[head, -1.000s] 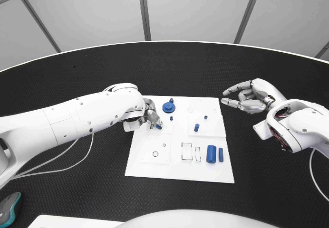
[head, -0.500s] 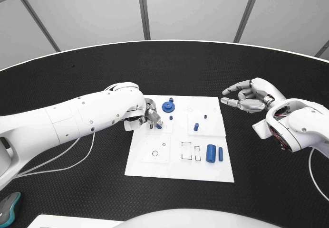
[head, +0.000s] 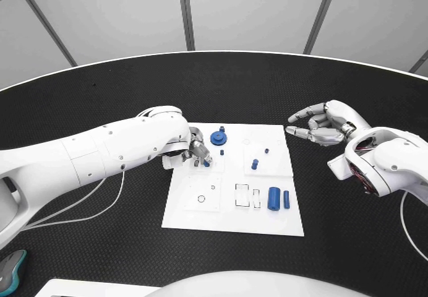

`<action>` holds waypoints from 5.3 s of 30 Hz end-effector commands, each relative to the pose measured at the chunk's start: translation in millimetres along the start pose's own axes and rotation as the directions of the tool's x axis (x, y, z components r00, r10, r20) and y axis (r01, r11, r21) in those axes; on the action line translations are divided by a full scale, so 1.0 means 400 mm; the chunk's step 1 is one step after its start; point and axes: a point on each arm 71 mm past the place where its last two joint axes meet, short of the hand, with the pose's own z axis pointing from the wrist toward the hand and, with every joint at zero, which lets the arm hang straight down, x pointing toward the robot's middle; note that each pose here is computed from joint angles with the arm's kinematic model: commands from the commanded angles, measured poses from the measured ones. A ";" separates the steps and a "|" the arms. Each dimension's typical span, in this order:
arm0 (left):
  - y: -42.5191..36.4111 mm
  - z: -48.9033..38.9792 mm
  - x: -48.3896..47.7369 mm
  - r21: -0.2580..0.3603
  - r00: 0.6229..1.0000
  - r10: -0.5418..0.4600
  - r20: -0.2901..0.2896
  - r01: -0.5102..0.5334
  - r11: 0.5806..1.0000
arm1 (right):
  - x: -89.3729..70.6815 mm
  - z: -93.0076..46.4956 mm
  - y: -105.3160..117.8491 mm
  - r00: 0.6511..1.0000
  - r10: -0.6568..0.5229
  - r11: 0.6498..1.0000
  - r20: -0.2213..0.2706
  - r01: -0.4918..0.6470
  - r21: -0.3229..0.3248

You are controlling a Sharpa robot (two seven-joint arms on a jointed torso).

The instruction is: Assemble the parts on the task board

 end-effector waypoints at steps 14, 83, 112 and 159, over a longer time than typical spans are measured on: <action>0.003 0.005 -0.001 -0.022 1.000 0.010 -0.013 -0.010 1.000 | -0.001 -0.001 0.000 1.000 0.000 1.000 0.001 0.000 0.000; 0.089 -0.089 -0.172 0.014 0.989 -0.126 0.075 0.125 0.992 | -0.019 0.017 -0.024 0.999 -0.013 1.000 0.037 0.012 0.022; 0.100 -0.024 -0.251 -0.060 0.983 -0.145 0.112 0.153 0.986 | -0.007 0.015 -0.012 1.000 -0.007 1.000 0.025 0.007 0.011; 0.113 0.021 -0.216 -0.107 0.993 -0.117 0.035 0.120 0.987 | 0.002 0.020 -0.006 1.000 -0.005 1.000 0.015 0.005 0.006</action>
